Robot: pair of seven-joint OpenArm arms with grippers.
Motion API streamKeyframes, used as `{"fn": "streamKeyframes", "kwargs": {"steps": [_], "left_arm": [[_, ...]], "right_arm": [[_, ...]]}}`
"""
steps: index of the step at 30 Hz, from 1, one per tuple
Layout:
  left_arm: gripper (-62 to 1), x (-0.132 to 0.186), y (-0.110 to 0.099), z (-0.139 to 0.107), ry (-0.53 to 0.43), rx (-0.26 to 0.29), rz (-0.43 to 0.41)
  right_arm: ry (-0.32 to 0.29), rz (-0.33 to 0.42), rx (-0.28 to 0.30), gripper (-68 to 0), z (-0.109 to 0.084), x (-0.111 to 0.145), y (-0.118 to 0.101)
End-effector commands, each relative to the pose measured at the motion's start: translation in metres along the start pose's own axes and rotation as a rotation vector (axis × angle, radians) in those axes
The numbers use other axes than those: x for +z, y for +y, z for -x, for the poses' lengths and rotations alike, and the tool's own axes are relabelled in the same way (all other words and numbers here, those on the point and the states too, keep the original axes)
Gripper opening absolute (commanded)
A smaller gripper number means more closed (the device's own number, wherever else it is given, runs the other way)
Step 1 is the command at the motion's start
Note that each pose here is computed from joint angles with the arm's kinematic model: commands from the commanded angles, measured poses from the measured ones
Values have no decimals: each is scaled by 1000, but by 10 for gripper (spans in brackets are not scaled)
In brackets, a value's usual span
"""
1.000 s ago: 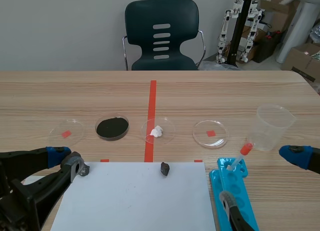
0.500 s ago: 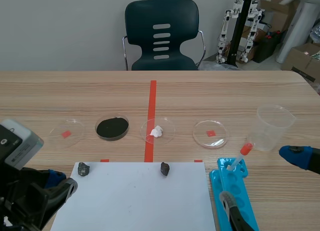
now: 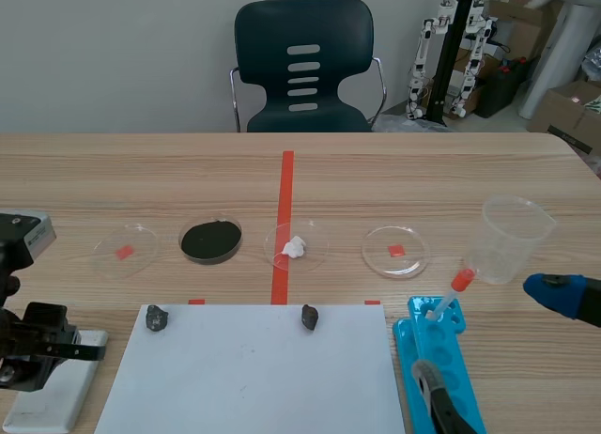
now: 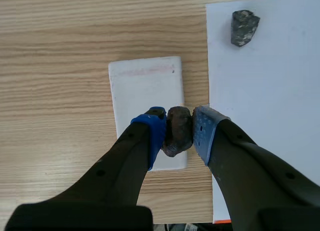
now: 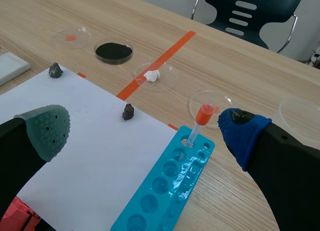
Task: Rub the mineral on the streak plate
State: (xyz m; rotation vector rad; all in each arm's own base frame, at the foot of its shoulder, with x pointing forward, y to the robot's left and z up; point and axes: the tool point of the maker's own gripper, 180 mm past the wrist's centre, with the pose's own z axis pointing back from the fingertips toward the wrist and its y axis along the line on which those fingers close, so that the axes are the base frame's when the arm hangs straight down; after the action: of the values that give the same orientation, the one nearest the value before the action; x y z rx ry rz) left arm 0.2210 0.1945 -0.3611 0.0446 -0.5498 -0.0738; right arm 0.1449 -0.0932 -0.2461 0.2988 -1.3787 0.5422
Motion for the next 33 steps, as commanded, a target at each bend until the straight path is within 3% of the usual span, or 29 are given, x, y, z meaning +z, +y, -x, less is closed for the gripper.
{"fn": "streamKeyframes", "kwargs": {"steps": [1,6,12,24,33], "left_arm": [[-523,-3,4,-3,23,10,6],[-523,-19,14,-4,84,71,11],[-523,-29,23,-9,116,99,-3],[-523,-34,39,-12,168,118,5],[-523,-30,39,-4,222,108,19]], "right_arm": [[-26,5,8,-52,-7,-1,-3],[-25,5,8,-52,-7,-1,-3],[-25,5,8,-52,-7,-1,-3],[-25,5,8,-52,-7,-1,-3],[-26,5,8,-52,-7,-1,-3]]}}
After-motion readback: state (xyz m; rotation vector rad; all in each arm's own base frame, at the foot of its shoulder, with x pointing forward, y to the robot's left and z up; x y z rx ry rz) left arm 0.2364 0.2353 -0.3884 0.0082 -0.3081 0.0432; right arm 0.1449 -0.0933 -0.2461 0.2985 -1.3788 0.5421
